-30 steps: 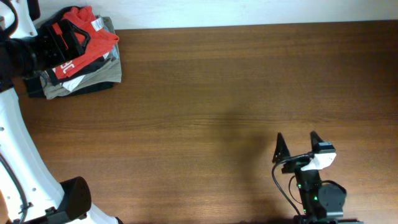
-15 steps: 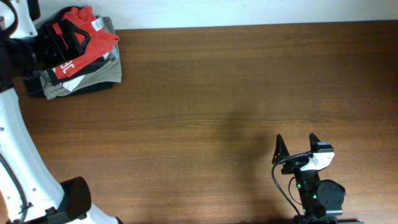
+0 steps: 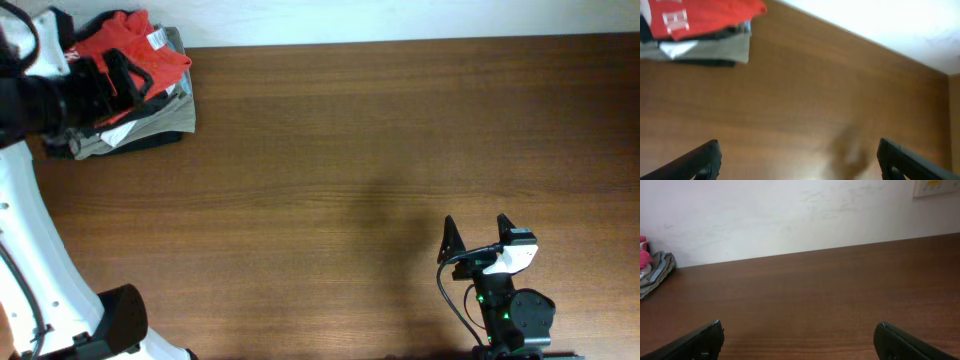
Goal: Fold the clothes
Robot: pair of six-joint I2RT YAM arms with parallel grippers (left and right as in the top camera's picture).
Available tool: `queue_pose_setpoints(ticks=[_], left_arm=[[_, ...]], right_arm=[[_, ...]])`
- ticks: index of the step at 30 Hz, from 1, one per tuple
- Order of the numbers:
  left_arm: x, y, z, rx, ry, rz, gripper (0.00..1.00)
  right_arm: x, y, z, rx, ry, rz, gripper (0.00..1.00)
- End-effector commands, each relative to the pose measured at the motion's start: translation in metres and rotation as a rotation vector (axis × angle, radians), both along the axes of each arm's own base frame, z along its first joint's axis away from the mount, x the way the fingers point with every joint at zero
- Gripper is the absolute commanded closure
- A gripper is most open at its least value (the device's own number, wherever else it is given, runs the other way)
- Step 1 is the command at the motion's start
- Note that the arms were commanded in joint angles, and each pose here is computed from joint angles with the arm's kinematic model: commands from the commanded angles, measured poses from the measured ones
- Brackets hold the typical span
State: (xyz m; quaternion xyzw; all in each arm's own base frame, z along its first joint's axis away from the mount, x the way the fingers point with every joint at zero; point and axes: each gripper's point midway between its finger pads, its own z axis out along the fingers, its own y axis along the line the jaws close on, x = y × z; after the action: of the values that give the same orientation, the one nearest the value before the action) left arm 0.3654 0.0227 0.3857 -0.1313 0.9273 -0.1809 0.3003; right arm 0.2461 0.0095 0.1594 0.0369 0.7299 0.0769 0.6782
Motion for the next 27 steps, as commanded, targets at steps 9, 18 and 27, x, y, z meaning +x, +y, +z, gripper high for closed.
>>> queue_pose_setpoints(ticks=[9,18,27], left_arm=[[-0.044,-0.049,-0.058,0.299,-0.187,-0.262,0.01],[-0.094,-0.054,-0.096,0.412,-0.824,-0.178,0.01],[-0.121,-0.045,-0.169,0.474,-1.053,-0.077,0.01]], right_arm=[[0.000,0.000,-0.002,-0.002,0.001,-0.001,0.01],[0.000,0.000,-0.002,-0.002,0.001,-0.001,0.01],[0.000,0.000,-0.002,-0.002,0.001,-0.001,0.01]])
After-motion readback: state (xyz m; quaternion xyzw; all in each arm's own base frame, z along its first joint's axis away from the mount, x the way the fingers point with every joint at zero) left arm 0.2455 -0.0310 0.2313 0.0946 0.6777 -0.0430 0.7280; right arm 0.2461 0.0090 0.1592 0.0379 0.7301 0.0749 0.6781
